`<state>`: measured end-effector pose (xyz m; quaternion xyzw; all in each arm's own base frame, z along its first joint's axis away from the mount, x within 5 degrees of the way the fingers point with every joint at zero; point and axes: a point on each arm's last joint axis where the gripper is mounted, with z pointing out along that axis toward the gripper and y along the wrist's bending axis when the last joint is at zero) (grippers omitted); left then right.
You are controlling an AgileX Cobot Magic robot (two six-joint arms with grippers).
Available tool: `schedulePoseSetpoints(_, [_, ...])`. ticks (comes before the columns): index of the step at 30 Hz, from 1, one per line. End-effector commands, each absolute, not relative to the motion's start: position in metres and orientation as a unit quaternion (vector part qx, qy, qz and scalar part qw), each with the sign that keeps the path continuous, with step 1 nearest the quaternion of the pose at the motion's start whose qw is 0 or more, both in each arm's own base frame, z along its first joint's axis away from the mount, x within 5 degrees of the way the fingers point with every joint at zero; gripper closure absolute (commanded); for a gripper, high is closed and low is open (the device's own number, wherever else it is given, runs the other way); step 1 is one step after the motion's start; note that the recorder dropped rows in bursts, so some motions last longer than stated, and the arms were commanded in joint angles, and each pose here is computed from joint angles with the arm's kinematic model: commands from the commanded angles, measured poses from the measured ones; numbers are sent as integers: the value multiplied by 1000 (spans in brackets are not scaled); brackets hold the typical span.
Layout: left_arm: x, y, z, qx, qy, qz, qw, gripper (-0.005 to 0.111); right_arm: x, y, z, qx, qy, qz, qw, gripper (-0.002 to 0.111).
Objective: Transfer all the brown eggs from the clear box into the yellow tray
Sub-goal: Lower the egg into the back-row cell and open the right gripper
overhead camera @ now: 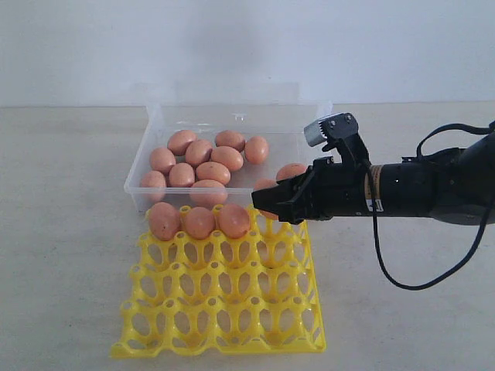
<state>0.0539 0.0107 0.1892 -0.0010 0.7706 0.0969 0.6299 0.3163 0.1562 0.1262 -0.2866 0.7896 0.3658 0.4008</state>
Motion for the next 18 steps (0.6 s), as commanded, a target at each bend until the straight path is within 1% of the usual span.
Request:
schedulePoseSetpoints(1, [54,11,188,-3,771,96,629,85,318,156,127,-288,790,361,404,108])
schedulePoseSetpoints(18, [54,11,188,-3,771,96,629,85,318,156,127,-297,786,356,408,108])
